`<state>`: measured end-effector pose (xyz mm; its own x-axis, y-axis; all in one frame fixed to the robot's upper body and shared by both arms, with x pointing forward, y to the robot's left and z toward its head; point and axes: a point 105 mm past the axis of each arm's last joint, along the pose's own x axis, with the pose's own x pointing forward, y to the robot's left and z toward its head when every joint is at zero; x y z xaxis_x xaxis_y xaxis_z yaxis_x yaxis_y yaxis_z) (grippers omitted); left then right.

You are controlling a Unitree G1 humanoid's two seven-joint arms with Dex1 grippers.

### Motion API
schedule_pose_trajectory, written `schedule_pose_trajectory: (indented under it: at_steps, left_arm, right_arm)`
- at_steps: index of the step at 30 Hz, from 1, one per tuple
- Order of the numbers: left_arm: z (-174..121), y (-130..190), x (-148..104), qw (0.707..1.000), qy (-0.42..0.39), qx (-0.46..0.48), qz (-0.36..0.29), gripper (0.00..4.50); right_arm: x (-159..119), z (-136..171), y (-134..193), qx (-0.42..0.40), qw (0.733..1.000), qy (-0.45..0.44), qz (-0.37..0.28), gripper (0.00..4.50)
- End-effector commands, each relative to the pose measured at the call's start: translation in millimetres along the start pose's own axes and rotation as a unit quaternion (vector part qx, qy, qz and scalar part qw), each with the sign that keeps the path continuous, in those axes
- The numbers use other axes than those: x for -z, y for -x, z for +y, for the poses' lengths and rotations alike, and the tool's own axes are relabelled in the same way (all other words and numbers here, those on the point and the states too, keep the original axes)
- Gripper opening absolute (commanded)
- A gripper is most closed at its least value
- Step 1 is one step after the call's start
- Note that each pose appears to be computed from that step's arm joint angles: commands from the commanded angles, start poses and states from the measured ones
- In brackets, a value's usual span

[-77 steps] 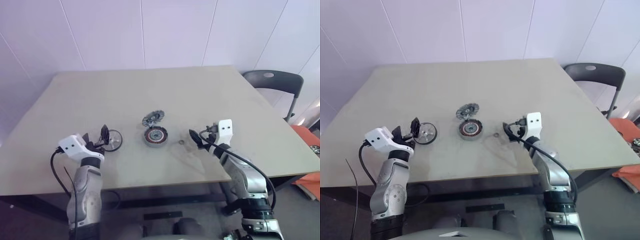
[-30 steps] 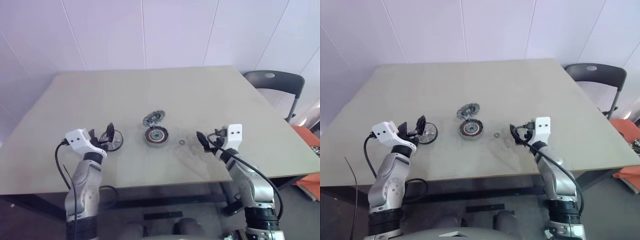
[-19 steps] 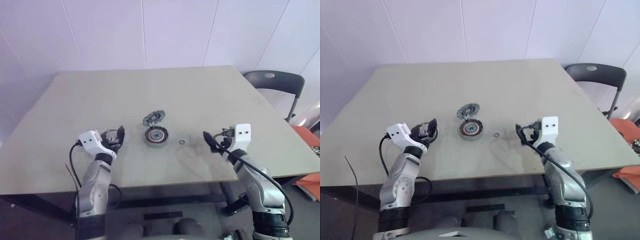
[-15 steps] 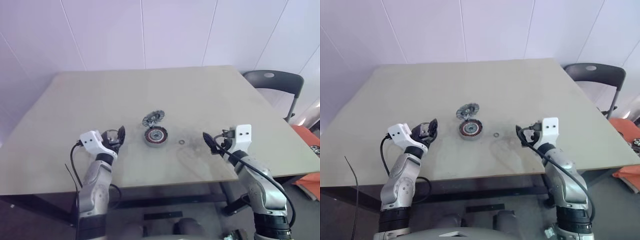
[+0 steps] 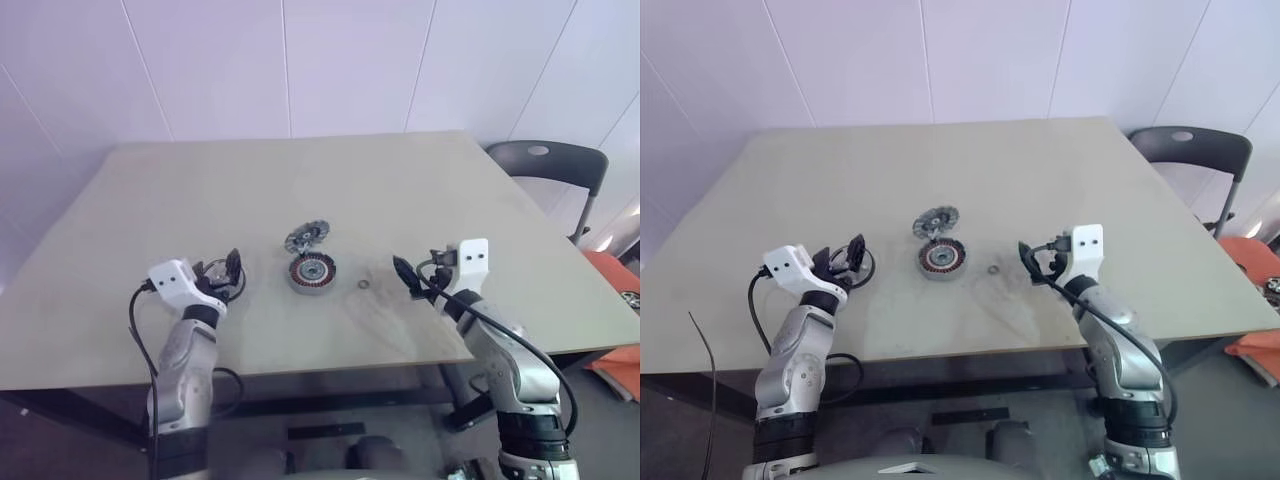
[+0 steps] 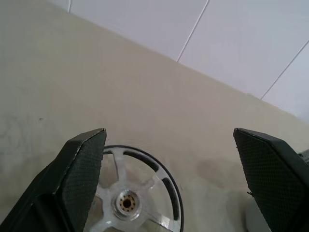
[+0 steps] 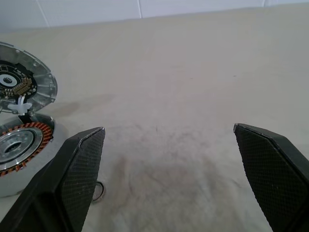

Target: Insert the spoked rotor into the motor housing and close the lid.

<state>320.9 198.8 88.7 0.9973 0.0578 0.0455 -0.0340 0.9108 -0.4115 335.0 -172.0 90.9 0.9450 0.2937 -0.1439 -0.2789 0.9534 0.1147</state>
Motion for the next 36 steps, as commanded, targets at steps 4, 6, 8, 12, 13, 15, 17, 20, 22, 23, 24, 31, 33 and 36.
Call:
schedule_pose_trajectory:
  at_steps: [4, 6, 8, 12, 13, 15, 17, 20, 22, 23, 24, 31, 33, 36]
  left_arm:
    - [-34, 4, -54, 0.988, -0.041, 0.079, -0.126, 4.50]
    - [-33, 6, -56, 0.987, -0.037, 0.075, -0.137, 4.50]
    - [-25, 6, -55, 0.988, -0.024, 0.053, -0.140, 4.50]
    - [-28, 5, -48, 0.989, -0.028, 0.059, -0.130, 4.50]
    - [-26, 5, -46, 0.990, -0.028, 0.054, -0.124, 4.50]
    - [-17, 2, -38, 0.994, -0.034, 0.030, -0.102, 4.50]
    - [-3, 1, -22, 0.997, -0.043, -0.001, -0.067, 4.50]
    - [7, 4, 12, 0.998, -0.057, -0.028, 0.019, 4.50]
    - [0, 6, 17, 0.998, -0.058, -0.009, 0.028, 4.50]
    - [-1, 7, 14, 0.998, -0.060, -0.004, 0.023, 4.50]
    - [-1, 7, 9, 0.998, -0.059, -0.005, 0.013, 4.50]
    - [-15, 7, -30, 0.995, -0.049, 0.032, -0.086, 4.50]
    - [-21, 9, -38, 0.992, -0.043, 0.045, -0.110, 4.50]
    - [-15, 8, -36, 0.993, -0.040, 0.032, -0.104, 4.50]
  right_arm:
    - [-57, -5, -12, 0.005, 0.993, 0.026, -0.115, 4.47]
    - [-76, -12, -9, 0.010, 0.990, 0.035, -0.134, 4.47]
    - [-83, -16, -7, 0.012, 0.990, 0.043, -0.136, 4.47]
    - [-104, -12, -5, -0.004, 0.984, 0.081, -0.159, 4.47]
    - [-105, -9, -5, -0.007, 0.985, 0.083, -0.154, 4.47]
    - [-97, -7, -7, -0.008, 0.988, 0.080, -0.130, 4.47]
    - [-62, -8, -13, -0.013, 0.995, 0.088, -0.049, 4.47]
    - [6, -8, -16, -0.018, 0.996, 0.066, 0.060, 4.47]
    - [17, -3, -16, -0.024, 0.996, 0.063, 0.051, 4.47]
    - [17, -2, -15, -0.022, 0.997, 0.065, 0.044, 4.47]
    - [15, -3, -14, -0.017, 0.997, 0.063, 0.036, 4.47]
    - [-55, 14, -15, -0.041, 0.991, 0.058, -0.111, 4.47]
    - [-77, 12, -7, -0.025, 0.989, 0.045, -0.140, 4.47]
    - [-79, 4, -4, -0.018, 0.991, 0.051, -0.120, 4.47]
